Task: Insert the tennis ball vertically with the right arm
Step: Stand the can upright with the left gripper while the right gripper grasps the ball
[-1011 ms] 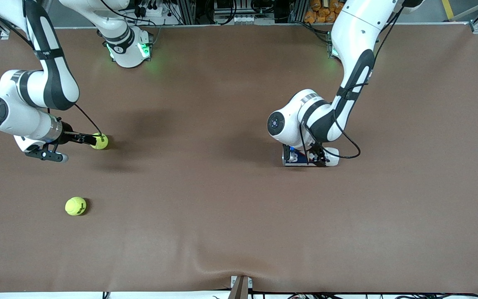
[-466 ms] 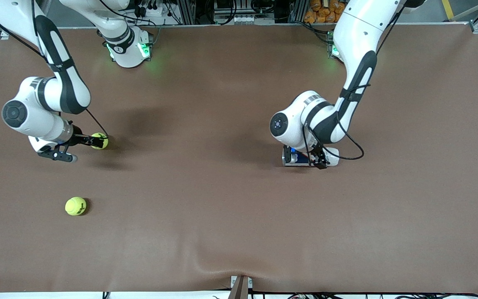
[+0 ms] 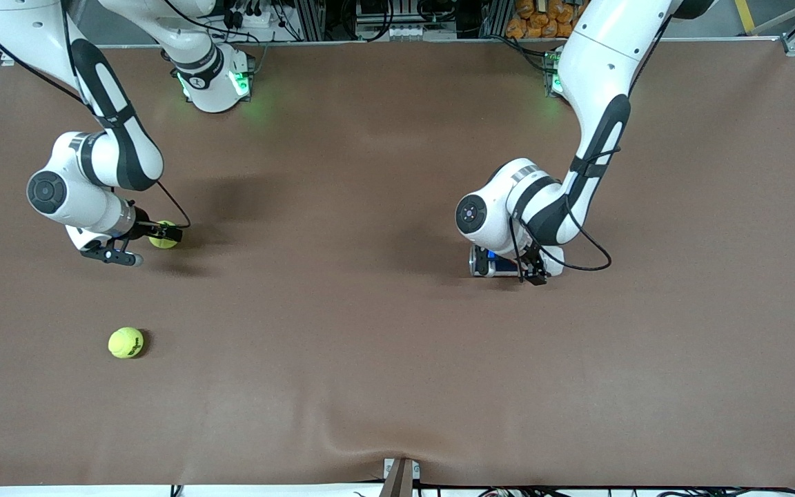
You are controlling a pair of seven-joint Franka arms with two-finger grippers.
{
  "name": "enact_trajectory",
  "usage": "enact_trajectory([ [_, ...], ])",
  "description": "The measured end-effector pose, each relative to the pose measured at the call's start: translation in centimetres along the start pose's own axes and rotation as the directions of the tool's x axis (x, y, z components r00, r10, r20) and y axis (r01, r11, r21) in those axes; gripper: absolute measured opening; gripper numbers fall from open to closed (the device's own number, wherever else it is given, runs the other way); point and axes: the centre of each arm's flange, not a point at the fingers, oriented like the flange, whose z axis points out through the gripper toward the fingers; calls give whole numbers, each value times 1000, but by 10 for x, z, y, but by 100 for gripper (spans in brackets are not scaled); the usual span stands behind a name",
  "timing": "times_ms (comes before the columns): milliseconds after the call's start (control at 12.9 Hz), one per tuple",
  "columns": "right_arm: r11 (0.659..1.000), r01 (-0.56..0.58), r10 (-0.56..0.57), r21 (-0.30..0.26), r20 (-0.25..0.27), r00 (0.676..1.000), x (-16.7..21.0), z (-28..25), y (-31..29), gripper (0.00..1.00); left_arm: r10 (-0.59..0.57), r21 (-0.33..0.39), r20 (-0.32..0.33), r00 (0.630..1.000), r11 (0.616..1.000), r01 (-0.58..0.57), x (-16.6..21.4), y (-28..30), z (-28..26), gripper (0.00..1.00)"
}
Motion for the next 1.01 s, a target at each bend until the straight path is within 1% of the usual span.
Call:
enact_trajectory([
  [155,1000,-1,1,-1,1,1000,1,6,0,100,1,1,-2,1000,1000,-1,1,0,1,98],
  [233,1000,-1,1,-1,0,1000,1,9,0,100,2,4,-7,1000,1000,-2,2,0,1,94],
  [544,1000,-5,5,-1,-4,1000,3,19,2,100,12,5,-22,1000,1000,-12,11,0,12,92],
  [700,1000,-6,6,-1,-5,1000,3,19,3,96,10,7,-24,1000,1000,-10,11,-1,12,89],
  [777,1000,-6,6,-1,-6,1000,3,19,3,88,10,7,-24,1000,1000,-10,11,-1,12,88],
  [855,1000,-7,7,0,-7,1000,4,19,3,75,10,9,-26,1000,1000,-9,11,-1,11,81],
  [933,1000,-7,7,0,-9,1000,4,18,3,67,9,9,-26,1000,1000,-9,11,-1,11,81],
  [1011,1000,-6,6,0,-9,1000,4,18,3,67,9,11,-27,1000,1000,-8,11,-2,9,75],
])
